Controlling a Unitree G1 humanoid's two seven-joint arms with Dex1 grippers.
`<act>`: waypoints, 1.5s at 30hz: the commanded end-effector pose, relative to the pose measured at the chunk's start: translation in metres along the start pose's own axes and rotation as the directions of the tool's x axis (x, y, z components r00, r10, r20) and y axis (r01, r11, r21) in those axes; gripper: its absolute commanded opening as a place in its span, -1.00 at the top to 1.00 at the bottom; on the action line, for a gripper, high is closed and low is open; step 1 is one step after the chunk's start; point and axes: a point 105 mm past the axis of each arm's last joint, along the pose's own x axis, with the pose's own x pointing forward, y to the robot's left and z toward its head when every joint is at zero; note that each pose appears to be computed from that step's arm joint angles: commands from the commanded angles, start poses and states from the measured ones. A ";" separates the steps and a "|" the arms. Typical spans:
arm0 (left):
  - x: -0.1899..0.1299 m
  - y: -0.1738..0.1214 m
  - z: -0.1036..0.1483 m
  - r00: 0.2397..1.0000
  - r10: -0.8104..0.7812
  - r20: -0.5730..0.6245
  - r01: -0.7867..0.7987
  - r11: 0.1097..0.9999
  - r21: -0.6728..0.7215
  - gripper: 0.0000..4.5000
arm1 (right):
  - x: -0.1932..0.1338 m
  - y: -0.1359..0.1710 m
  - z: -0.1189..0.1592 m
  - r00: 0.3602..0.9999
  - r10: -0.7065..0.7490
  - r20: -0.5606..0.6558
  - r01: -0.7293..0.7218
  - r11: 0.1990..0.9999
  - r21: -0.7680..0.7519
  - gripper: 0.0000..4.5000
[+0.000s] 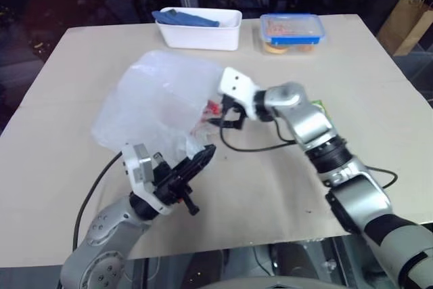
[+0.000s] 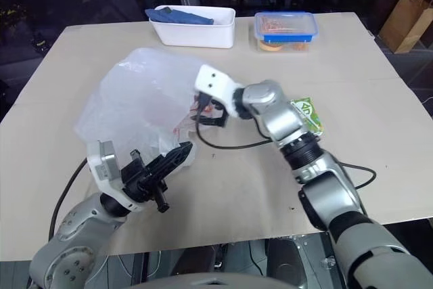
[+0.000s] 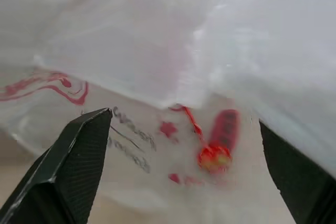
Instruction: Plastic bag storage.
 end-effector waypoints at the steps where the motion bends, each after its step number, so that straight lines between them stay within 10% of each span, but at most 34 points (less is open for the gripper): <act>1: 0.004 -0.003 0.008 0.999 -0.028 0.029 0.028 1.000 0.013 1.00 | -0.045 0.014 -0.003 0.992 0.127 0.002 -0.127 0.991 0.049 -1.00; 8: 0.012 0.001 0.010 0.998 -0.039 0.047 0.039 0.999 0.001 1.00 | -0.122 0.066 -0.034 0.949 0.309 -0.056 -0.290 0.931 0.222 -1.00; 17: 0.022 0.000 0.003 0.995 -0.095 0.036 0.095 0.995 -0.019 1.00 | -0.104 0.074 -0.016 0.968 0.243 0.066 -0.251 0.952 0.177 -1.00; 26: 0.026 0.009 -0.005 0.991 -0.128 0.030 0.129 0.991 -0.020 1.00 | -0.078 0.096 -0.019 0.897 0.441 -0.033 -0.442 0.888 -0.128 -1.00; 32: 0.024 0.011 -0.006 0.990 -0.142 0.019 0.142 0.990 -0.010 1.00 | -0.060 0.048 -0.013 0.979 0.203 0.017 -0.189 0.936 -0.297 -1.00; 45: 0.024 0.017 -0.009 0.993 -0.117 0.023 0.117 0.993 -0.011 1.00 | -0.079 0.052 -0.001 0.968 0.217 0.129 -0.060 0.695 -0.717 -1.00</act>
